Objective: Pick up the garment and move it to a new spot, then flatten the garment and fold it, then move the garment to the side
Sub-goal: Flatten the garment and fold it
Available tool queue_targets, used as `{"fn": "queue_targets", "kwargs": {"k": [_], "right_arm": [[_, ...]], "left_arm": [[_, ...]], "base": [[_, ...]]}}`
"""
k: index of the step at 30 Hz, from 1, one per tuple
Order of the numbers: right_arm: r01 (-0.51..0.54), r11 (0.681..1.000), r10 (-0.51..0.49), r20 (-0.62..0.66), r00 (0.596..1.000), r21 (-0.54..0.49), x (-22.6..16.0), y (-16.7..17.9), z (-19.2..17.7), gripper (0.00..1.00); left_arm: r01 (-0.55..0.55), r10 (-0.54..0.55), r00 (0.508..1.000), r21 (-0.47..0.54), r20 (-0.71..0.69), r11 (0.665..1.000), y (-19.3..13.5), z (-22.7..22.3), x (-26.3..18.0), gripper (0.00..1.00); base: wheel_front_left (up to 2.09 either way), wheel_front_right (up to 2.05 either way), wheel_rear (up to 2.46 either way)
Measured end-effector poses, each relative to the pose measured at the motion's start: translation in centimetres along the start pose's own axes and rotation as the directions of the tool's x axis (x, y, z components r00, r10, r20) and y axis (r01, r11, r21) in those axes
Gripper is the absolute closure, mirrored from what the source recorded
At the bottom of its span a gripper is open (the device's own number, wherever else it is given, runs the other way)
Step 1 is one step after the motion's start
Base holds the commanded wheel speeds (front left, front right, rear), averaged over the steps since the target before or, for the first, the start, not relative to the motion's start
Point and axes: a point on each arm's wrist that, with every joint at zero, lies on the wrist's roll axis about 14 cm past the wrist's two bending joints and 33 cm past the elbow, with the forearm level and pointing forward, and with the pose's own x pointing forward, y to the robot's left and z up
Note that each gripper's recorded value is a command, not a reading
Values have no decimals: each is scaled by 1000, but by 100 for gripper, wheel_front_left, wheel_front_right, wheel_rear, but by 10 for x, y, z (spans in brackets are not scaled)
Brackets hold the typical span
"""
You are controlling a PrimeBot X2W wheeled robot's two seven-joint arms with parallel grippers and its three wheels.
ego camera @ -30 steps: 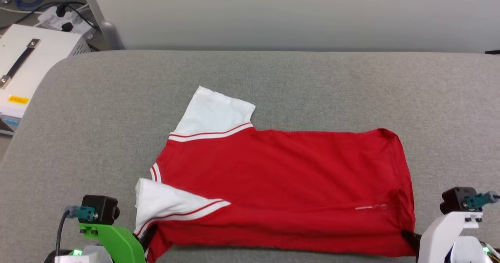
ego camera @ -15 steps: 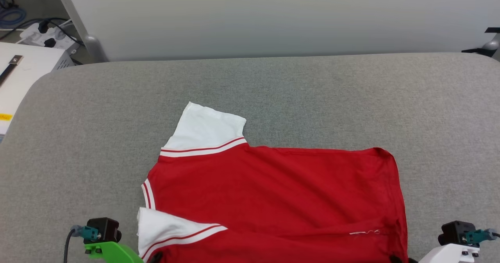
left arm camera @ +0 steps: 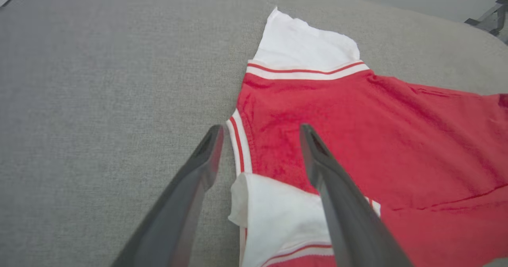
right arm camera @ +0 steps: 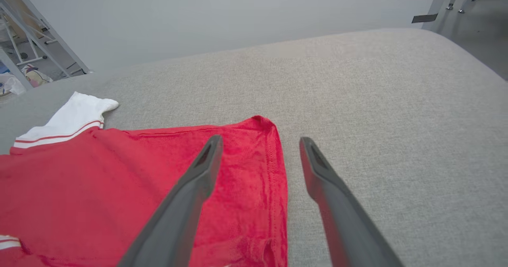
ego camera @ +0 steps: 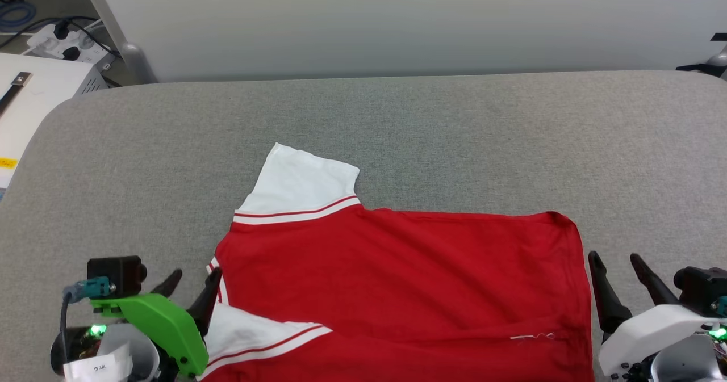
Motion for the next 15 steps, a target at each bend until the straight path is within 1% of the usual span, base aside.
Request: {"fn": "queue_targets", "kwargs": {"k": [3,7,10,15], "right_arm": [[-13,1000,15,73,997,-27,3,6,15,0],[-36,998,42,141,989,-47,8,16,31,0],[-49,997,59,179,982,-57,15,22,42,0],[-73,995,86,197,977,-69,29,31,49,0]], "left_arm": [[7,-7,993,5,120,1000,-5,27,7,0],[11,-20,971,40,237,999,-10,57,19,0],[14,-28,960,51,280,999,-13,73,34,0],[36,-60,956,87,287,996,-17,88,69,0]], "base": [[0,0,0],[0,0,0],[0,0,0],[0,0,0]]}}
